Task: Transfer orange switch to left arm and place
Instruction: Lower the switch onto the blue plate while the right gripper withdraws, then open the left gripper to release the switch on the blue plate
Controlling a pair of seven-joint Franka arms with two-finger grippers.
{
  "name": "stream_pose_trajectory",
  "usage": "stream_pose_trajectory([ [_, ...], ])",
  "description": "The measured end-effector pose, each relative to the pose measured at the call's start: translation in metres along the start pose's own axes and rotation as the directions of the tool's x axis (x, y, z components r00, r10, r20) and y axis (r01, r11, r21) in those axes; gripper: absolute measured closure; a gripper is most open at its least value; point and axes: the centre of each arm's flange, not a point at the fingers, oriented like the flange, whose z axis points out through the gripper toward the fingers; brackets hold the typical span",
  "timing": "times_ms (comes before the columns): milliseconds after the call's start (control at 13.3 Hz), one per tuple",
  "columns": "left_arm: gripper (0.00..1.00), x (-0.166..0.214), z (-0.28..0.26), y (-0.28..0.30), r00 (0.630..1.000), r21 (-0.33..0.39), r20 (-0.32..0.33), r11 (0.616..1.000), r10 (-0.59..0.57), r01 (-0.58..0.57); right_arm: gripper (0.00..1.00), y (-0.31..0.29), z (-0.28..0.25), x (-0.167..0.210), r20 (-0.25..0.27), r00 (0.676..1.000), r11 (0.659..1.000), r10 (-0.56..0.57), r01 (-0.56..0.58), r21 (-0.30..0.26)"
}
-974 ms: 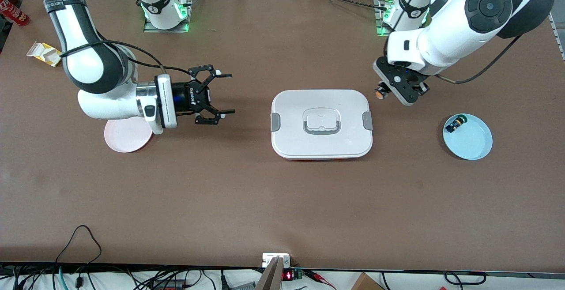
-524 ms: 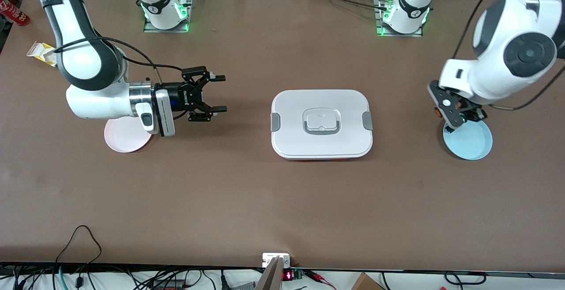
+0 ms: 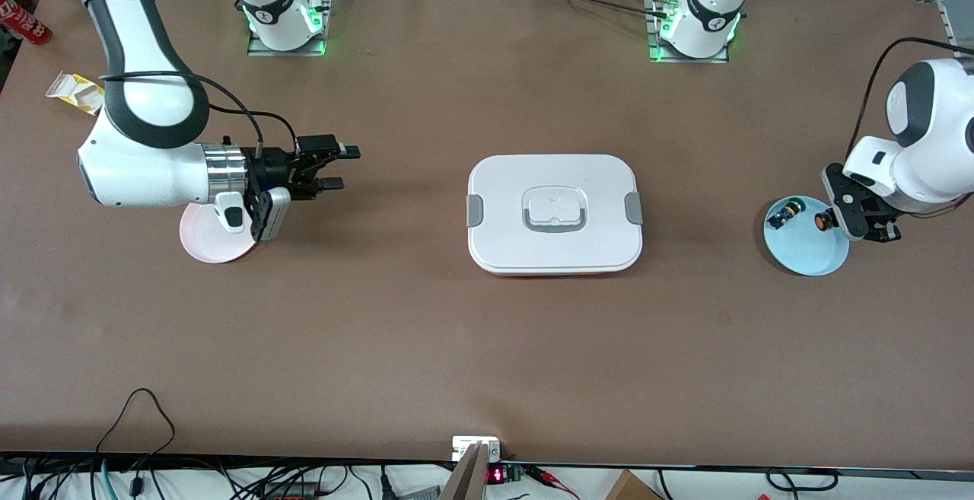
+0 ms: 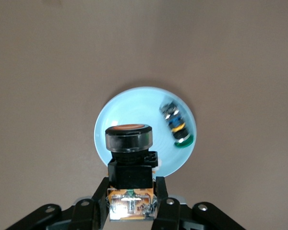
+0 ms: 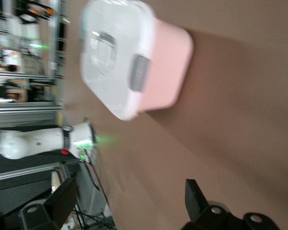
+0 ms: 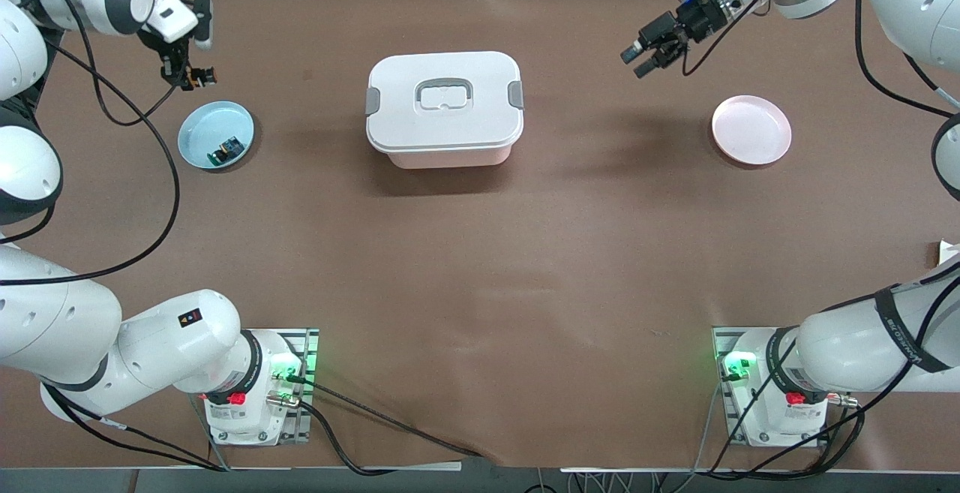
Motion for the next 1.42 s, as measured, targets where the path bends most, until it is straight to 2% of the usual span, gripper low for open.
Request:
stream_pose_trajectory([
  [150,0.59,-0.008,0.037,-0.007,0.999,0.026,-0.003,0.999,0.035,-0.035,0.00,0.010,-0.006,-0.007,0.049,0.991,0.985,0.121,-0.113,-0.130],
  [225,0.59,-0.009,0.055,-0.012,0.999,0.042,-0.005,0.998,0.054,-0.053,0.00,0.016,-0.007,-0.011,0.066,0.978,0.964,0.196,-0.180,-0.195],
  [300,0.59,-0.008,0.072,-0.015,0.997,0.063,-0.007,0.995,0.073,-0.073,0.00,0.021,-0.009,-0.016,0.079,0.958,0.931,0.276,-0.246,-0.269],
  [524,0.59,-0.002,0.103,-0.021,0.994,0.100,-0.035,0.990,0.100,-0.096,0.00,0.024,-0.023,-0.026,0.071,0.890,0.795,0.451,-0.364,-0.486],
  [749,0.59,-0.001,0.123,-0.020,0.993,0.090,-0.048,0.991,0.107,-0.102,0.00,0.016,-0.053,-0.033,0.047,0.878,0.685,0.477,-0.337,-0.646],
  [1124,0.59,-0.011,0.144,-0.017,0.992,0.067,-0.041,0.991,0.115,-0.112,0.00,-0.027,-0.146,-0.036,-0.078,0.887,0.517,0.456,-0.335,-0.788],
  [1273,0.59,-0.014,0.153,-0.016,0.992,0.069,-0.048,0.992,0.113,-0.110,0.00,-0.038,-0.188,-0.042,-0.157,0.885,0.470,0.439,-0.375,-0.799],
  [1423,0.59,-0.021,0.163,-0.015,0.992,0.080,-0.056,0.991,0.109,-0.104,0.00,-0.034,-0.218,-0.050,-0.219,0.870,0.445,0.442,-0.425,-0.788],
])
